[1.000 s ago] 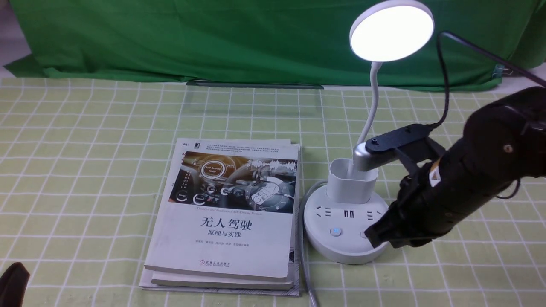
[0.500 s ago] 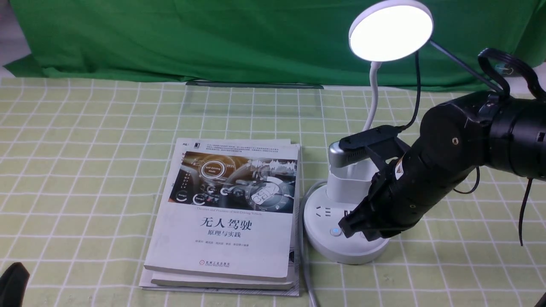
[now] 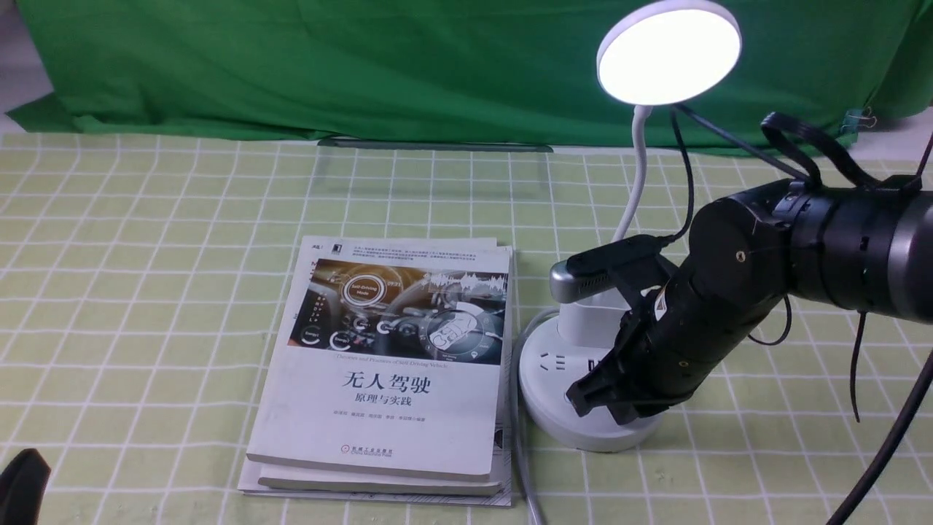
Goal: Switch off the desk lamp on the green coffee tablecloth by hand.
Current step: 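Press the power button on the lamp base to turn the lamp off with the right gripper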
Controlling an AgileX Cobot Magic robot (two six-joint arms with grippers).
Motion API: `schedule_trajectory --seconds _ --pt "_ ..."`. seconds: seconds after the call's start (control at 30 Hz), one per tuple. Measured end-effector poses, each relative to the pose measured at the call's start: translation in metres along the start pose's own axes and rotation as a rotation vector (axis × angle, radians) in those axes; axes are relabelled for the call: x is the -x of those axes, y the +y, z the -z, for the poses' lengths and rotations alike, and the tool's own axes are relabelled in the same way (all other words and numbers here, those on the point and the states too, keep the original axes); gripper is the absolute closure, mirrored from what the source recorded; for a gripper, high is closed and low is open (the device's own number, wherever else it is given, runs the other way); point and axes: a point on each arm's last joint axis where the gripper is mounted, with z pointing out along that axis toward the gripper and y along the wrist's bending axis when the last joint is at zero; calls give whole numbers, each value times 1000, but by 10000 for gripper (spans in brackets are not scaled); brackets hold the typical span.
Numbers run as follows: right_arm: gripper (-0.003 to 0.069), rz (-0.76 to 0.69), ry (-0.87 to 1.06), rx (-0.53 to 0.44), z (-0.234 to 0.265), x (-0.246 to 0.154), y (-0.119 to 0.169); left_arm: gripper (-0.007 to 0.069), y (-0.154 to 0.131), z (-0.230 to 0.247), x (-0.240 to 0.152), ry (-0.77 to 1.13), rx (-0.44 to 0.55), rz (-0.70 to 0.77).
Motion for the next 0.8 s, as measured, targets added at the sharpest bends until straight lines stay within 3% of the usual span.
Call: schedule_trajectory --seconds 0.8 --pt "613 10 -29 -23 -3 5 -5 215 0 0 0 0 0 0"
